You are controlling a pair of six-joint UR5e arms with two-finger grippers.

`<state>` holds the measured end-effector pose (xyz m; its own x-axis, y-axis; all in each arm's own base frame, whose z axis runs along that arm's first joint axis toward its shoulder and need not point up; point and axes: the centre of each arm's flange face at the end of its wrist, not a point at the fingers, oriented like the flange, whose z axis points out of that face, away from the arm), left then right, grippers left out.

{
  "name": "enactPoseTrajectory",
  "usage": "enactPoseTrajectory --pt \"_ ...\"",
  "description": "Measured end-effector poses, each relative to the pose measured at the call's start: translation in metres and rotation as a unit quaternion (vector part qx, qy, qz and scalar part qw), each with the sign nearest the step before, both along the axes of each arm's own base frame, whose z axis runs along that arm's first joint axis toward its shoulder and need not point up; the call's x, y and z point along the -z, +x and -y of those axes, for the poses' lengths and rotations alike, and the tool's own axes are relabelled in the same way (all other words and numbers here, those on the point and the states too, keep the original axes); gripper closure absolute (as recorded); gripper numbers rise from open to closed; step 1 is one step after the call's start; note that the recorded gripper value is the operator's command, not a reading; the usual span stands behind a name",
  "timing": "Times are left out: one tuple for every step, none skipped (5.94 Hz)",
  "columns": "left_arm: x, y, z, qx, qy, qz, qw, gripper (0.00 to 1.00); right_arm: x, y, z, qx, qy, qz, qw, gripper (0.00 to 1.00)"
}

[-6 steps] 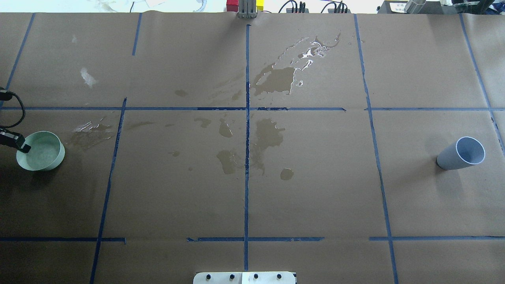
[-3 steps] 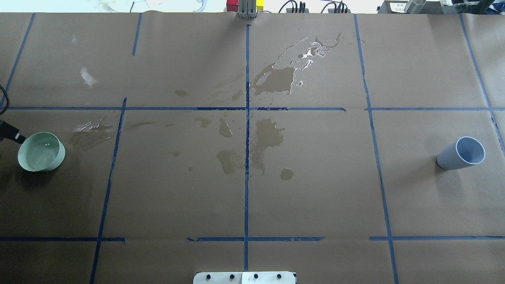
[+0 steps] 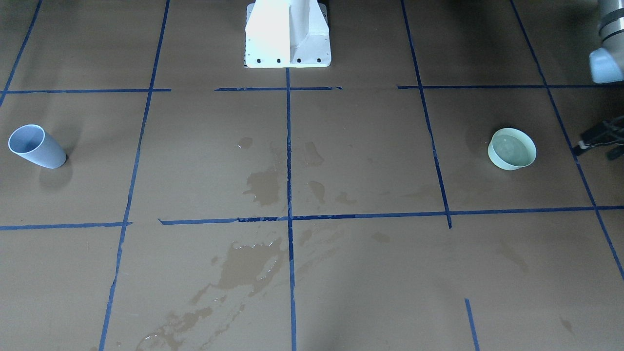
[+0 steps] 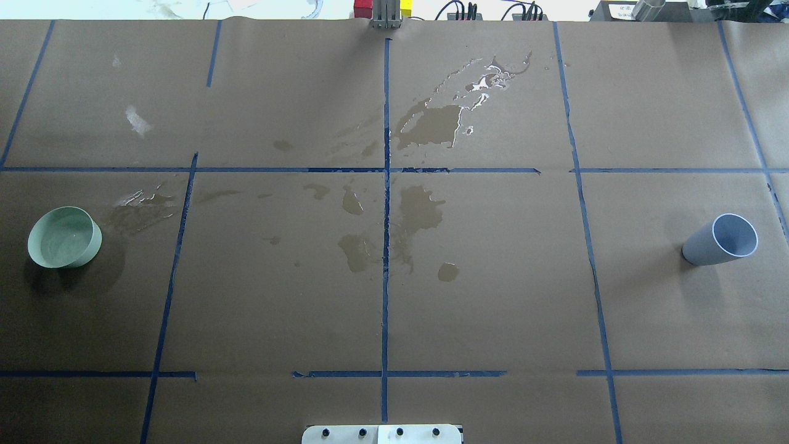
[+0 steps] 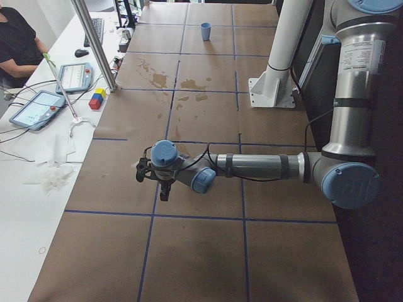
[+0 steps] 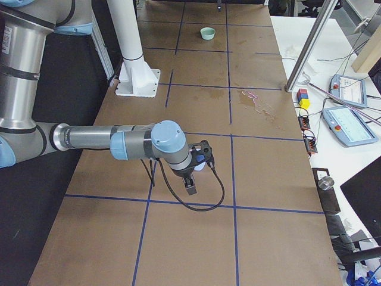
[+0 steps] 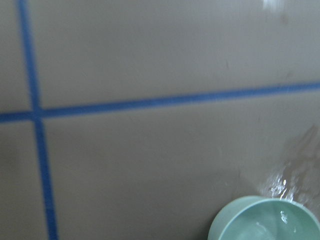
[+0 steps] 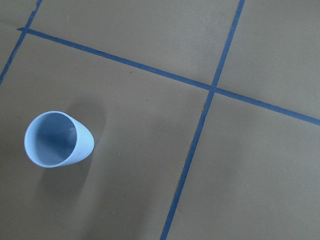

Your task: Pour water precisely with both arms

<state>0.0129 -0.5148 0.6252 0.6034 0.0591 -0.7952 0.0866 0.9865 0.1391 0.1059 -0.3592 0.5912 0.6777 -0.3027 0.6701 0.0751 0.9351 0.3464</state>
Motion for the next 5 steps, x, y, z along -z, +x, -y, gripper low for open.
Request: enactPoseTrajectory --pt "-0.004 -0.039 -0.002 0.002 0.013 0.015 0.9998 0.00 -0.003 0.002 -0.002 -0.009 -0.011 -0.013 0.9998 0.00" --pt "-0.011 -0.076 -0.009 -0.005 0.013 0.029 0.9995 0.00 -0.006 0.003 -0.003 -0.019 -0.024 -0.020 0.9993 0.00" --pt "-0.017 -0.097 -0.016 -0.016 0.003 0.035 0.9992 0.00 -0.009 0.003 -0.005 -0.029 -0.039 -0.019 0.9986 0.00" --pt "-0.014 -0.104 -0.022 -0.023 -0.021 0.036 0.9989 0.00 -0.011 0.003 -0.007 -0.035 -0.051 -0.016 0.9979 0.00" --pt "-0.003 -0.103 -0.040 -0.028 -0.046 0.035 0.9979 0.00 -0.014 0.002 -0.010 -0.038 -0.064 -0.014 0.9971 0.00"
